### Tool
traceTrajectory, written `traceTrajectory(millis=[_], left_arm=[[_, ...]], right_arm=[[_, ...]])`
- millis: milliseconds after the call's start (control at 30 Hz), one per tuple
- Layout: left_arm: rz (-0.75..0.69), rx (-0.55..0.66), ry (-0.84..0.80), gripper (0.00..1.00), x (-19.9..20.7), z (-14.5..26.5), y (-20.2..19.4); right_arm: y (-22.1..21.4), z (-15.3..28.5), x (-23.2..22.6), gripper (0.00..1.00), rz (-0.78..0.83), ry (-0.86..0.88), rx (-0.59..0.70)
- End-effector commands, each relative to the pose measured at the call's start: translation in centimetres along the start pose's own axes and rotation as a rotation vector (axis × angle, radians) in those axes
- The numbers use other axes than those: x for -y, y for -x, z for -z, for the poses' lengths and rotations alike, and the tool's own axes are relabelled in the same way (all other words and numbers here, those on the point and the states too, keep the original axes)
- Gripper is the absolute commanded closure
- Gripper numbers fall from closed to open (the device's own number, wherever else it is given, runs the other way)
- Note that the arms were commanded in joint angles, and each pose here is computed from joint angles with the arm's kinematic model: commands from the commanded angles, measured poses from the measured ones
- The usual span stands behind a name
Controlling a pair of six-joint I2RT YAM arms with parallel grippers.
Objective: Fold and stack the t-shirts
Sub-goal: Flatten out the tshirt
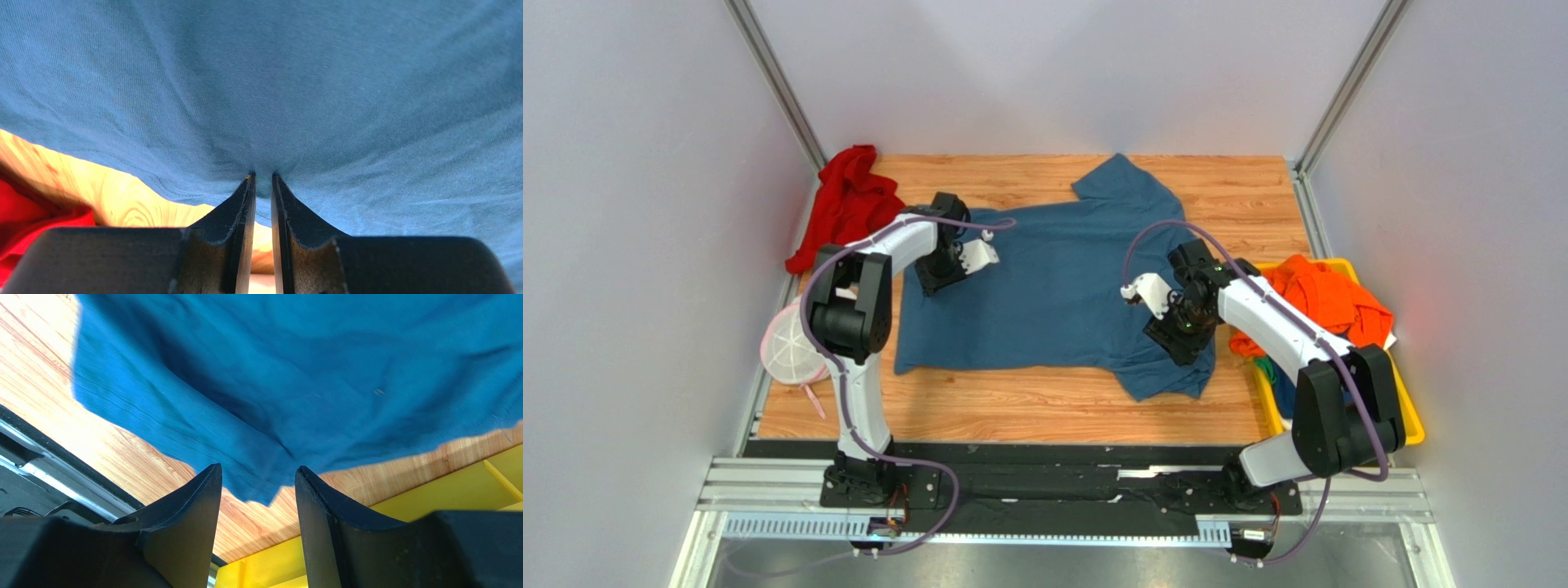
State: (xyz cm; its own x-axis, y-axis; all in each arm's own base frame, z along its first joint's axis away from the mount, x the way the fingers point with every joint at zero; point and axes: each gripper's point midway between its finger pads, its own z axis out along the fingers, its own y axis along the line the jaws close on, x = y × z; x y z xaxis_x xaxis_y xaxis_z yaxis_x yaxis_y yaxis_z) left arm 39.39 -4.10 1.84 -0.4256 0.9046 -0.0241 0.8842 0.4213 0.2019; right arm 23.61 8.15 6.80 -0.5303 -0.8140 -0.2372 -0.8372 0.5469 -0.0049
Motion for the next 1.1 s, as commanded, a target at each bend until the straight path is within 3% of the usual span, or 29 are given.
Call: traceTrajectory(millis=[0, 533, 1067], left_arm=[[-0.009, -0.044, -0.023, 0.76, -0.8, -0.9, -1.6], [0.029, -0.012, -0.032, 0.76, -1.1, -0.5, -1.4], [0.039, -0.002, -0.027, 0.76, -1.5, -0.1, -1.0]], right_arm=[[1.9, 1.6, 1.3, 0.48, -0.008, -0.064, 0.075], [0.0, 1.6, -2.4, 0.48, -0.004, 0.068, 0.035], [-1.8, -0.8, -2.5, 0.49, 0.009, 0.056, -0.019]])
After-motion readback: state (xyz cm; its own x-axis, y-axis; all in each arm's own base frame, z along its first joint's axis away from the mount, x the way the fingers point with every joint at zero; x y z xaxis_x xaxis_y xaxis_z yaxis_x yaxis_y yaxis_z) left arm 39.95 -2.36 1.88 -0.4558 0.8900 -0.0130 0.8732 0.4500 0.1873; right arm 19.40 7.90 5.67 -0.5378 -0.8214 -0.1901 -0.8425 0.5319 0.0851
